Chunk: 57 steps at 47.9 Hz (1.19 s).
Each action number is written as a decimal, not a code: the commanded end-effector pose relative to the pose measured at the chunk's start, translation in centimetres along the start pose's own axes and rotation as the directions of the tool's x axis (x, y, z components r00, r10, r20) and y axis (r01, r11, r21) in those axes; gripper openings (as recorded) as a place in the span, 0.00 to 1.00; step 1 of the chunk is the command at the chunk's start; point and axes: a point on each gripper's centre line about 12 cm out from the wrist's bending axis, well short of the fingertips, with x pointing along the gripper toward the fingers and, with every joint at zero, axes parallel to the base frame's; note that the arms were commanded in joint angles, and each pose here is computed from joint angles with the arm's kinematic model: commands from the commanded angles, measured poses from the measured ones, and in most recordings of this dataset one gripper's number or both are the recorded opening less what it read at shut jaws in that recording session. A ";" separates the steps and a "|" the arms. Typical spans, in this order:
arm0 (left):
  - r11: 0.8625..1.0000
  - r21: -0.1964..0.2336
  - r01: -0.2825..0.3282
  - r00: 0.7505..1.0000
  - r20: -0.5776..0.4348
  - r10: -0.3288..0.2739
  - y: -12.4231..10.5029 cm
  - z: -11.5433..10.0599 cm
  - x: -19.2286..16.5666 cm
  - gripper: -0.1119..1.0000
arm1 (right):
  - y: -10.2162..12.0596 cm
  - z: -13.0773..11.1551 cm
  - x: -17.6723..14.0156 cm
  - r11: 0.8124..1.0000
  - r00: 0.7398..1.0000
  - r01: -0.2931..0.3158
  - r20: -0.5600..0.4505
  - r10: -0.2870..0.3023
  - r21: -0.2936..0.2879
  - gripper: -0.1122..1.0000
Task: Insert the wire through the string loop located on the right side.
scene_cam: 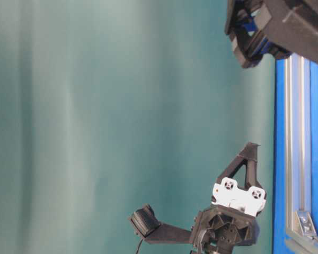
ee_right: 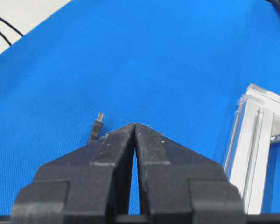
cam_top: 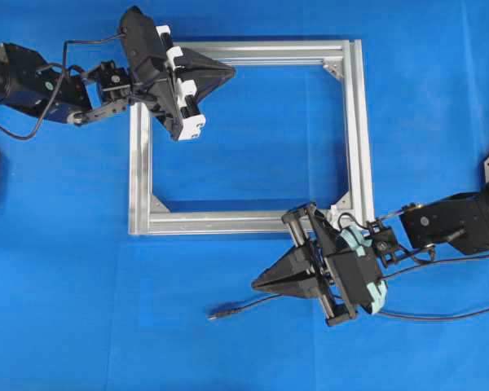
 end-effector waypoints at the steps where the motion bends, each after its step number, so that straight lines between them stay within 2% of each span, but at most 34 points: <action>1: 1.000 0.012 0.021 0.999 0.047 -0.021 -0.5 2.1 -0.3 0.10 | 0.2 2.2 0.0 1.000 0.998 -0.006 0.062 0.006 -0.004 0.10; 7: 1.000 0.016 0.021 0.999 0.042 -0.021 -0.5 2.2 -0.3 0.10 | 0.2 2.4 0.2 1.000 0.999 -0.003 0.037 0.003 -0.004 0.05; 28: 1.000 0.017 0.018 0.999 0.044 -0.019 -0.4 2.3 -0.2 0.10 | 1.2 2.4 0.3 1.000 0.999 -0.031 0.023 0.031 0.005 0.06; 32: 1.000 0.017 0.018 0.999 0.044 -0.019 -0.4 2.3 -0.2 0.10 | 1.3 2.4 0.2 0.999 0.999 -0.033 0.023 0.032 0.022 0.14; 35: 1.000 0.017 0.018 0.999 0.042 -0.018 -0.4 2.2 -0.2 0.10 | 1.3 2.4 0.2 0.999 0.999 -0.033 0.022 0.032 0.037 0.25; 47: 1.000 0.017 0.016 0.999 0.043 -0.017 -0.3 2.2 -0.2 0.10 | 1.4 2.2 0.3 0.998 1.000 -0.031 0.002 0.031 0.053 0.89; 49: 1.000 0.017 0.015 0.999 0.043 -0.015 -0.3 2.2 -0.2 0.10 | 1.3 2.2 0.3 0.998 1.000 -0.028 0.001 0.028 0.057 0.90; 52: 1.000 0.017 0.015 0.999 0.043 -0.015 -0.3 2.2 -0.2 0.10 | 1.4 2.1 0.3 0.998 1.000 -0.027 -0.001 0.027 0.062 0.84; 57: 1.000 0.016 0.015 0.999 0.044 -0.016 -0.3 2.3 -0.2 0.10 | 1.6 1.7 0.4 0.997 1.000 -0.024 -0.013 0.025 0.074 0.86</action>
